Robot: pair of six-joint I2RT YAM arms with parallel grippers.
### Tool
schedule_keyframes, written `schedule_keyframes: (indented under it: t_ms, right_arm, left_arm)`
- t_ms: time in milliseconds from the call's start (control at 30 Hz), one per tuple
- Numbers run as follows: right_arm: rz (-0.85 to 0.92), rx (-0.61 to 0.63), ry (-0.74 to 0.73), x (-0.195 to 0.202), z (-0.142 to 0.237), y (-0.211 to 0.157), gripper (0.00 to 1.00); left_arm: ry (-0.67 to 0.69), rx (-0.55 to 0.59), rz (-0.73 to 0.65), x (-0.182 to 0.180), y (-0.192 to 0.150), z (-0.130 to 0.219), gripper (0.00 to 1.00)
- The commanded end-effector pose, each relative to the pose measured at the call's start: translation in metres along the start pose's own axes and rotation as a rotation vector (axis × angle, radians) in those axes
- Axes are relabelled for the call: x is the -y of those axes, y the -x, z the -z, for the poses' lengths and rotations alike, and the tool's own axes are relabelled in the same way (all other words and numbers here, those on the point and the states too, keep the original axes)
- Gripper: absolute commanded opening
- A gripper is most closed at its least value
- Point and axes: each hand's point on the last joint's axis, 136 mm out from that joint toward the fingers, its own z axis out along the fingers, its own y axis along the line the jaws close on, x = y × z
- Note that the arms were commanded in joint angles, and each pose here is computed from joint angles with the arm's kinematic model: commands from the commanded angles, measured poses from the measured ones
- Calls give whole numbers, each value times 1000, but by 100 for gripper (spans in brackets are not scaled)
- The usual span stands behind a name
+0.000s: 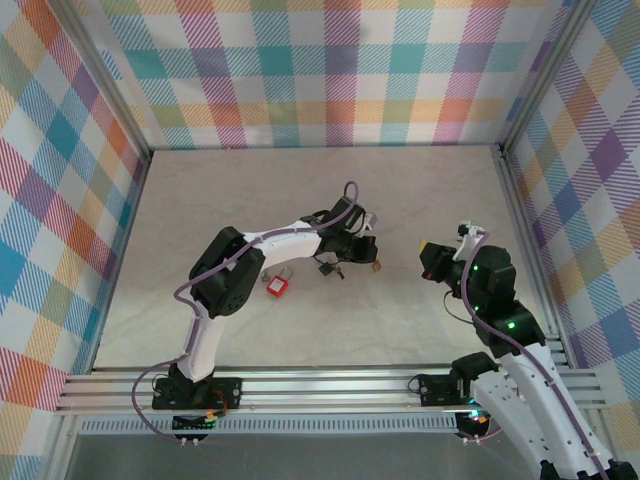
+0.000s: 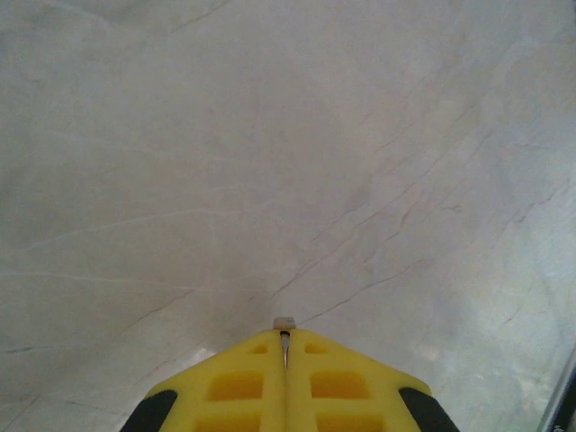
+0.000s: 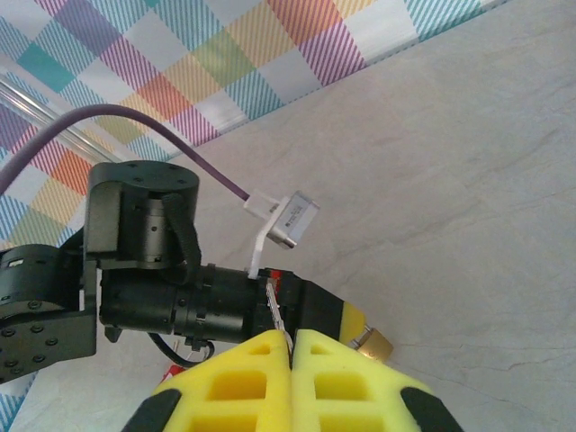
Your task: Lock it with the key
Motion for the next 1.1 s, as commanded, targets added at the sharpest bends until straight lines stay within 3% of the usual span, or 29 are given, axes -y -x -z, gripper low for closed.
schedule_keyframes:
  t_ms: [0, 233, 433, 767, 1067]
  right_arm:
    - [-11, 6, 16, -1, 1, 0, 0]
    - [-15, 3, 16, 0, 0, -1, 0]
    - [-21, -5, 21, 0, -2, -3, 0]
    - [-33, -11, 23, 2, -3, -6, 0]
    - [-82, -38, 0, 13, -12, -19, 0]
  left_arm:
    - [28, -58, -26, 0, -9, -6, 0]
    - [47, -81, -38, -5, -10, -14, 0]
    - [65, -106, -56, -10, -12, -19, 13]
    - [99, -115, -98, -14, -5, -20, 24]
    - [119, -34, -144, -7, 39, 2, 54]
